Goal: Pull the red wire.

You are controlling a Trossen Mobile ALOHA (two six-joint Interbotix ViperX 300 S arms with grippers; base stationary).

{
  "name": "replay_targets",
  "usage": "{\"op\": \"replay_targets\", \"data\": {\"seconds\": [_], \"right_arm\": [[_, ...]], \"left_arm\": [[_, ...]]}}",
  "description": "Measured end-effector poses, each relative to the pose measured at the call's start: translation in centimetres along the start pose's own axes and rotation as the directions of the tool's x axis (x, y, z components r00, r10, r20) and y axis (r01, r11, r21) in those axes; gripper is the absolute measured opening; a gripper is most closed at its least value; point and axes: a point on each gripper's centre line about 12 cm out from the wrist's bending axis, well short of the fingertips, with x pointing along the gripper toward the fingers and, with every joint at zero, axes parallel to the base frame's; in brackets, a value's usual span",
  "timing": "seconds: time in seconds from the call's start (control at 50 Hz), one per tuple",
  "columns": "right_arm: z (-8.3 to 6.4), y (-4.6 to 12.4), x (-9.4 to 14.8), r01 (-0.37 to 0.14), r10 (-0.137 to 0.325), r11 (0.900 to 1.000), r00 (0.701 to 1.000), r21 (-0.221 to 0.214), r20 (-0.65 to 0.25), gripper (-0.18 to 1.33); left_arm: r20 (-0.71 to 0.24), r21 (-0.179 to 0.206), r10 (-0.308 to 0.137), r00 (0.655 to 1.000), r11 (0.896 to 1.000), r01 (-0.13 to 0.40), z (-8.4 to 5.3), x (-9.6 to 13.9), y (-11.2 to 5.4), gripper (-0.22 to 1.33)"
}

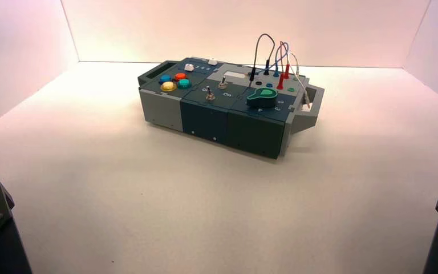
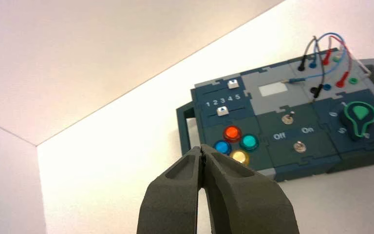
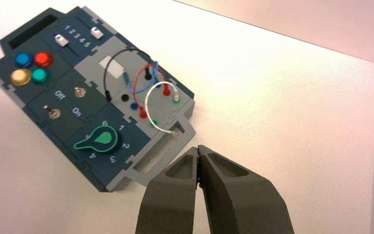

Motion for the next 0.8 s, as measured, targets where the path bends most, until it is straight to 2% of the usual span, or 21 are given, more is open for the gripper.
{"op": "replay_targets", "data": {"seconds": [0.1,0.12,0.26,0.34,0.38,0.42,0.44,0.56,0.7,0.8], "right_arm": [[0.0,0.3,0.1,-0.026,0.025,0.9993,0.999,-0.025,-0.035,-0.14],[-0.1,0.4,0.2,-0.039,0.037,0.9987,0.998,-0.033,-0.055,-0.14],[-0.1,1.1,1.1,-0.099,0.088,0.9933,0.984,-0.060,-0.154,-0.10],[0.0,1.2,1.5,-0.117,0.104,0.9918,0.976,-0.053,-0.192,0.07],[0.2,1.3,1.6,-0.123,0.111,0.9912,0.973,-0.050,-0.200,0.23],[0.2,1.3,1.7,-0.125,0.113,0.9909,0.972,-0.049,-0.205,0.28],[0.3,1.3,1.9,-0.127,0.114,0.9908,0.971,-0.047,-0.210,0.34],[0.3,1.4,2.4,-0.134,0.118,0.9893,0.966,-0.058,-0.228,0.39],[0.3,1.9,3.0,-0.154,0.125,0.9831,0.961,-0.099,-0.248,0.50],[0.5,2.3,3.4,-0.168,0.134,0.9785,0.959,-0.120,-0.249,0.67]], "left_arm": [[-0.017,-0.005,-0.017,1.000,1.000,0.017,0.1,0.0,-0.1,-0.16],[-0.035,-0.008,-0.035,0.999,0.999,0.035,0.1,0.0,-0.4,-0.16],[-0.070,0.000,-0.076,0.995,0.997,0.076,-0.1,0.2,-1.1,-0.16],[-0.081,0.010,-0.094,0.992,0.995,0.096,-0.1,0.3,-1.6,-0.16],[-0.083,0.009,-0.097,0.992,0.995,0.099,-0.1,0.3,-1.6,-0.16],[-0.085,0.011,-0.098,0.992,0.995,0.100,-0.1,0.4,-1.7,-0.16],[-0.091,0.011,-0.100,0.991,0.995,0.102,-0.3,0.5,-1.7,-0.16],[-0.109,0.008,-0.107,0.988,0.994,0.108,-0.5,0.9,-1.8,-0.16],[-0.153,0.001,-0.126,0.980,0.992,0.127,-1.1,1.5,-2.0,-0.16],[-0.178,-0.004,-0.145,0.973,0.989,0.146,-1.4,1.7,-2.3,-0.16]]}}
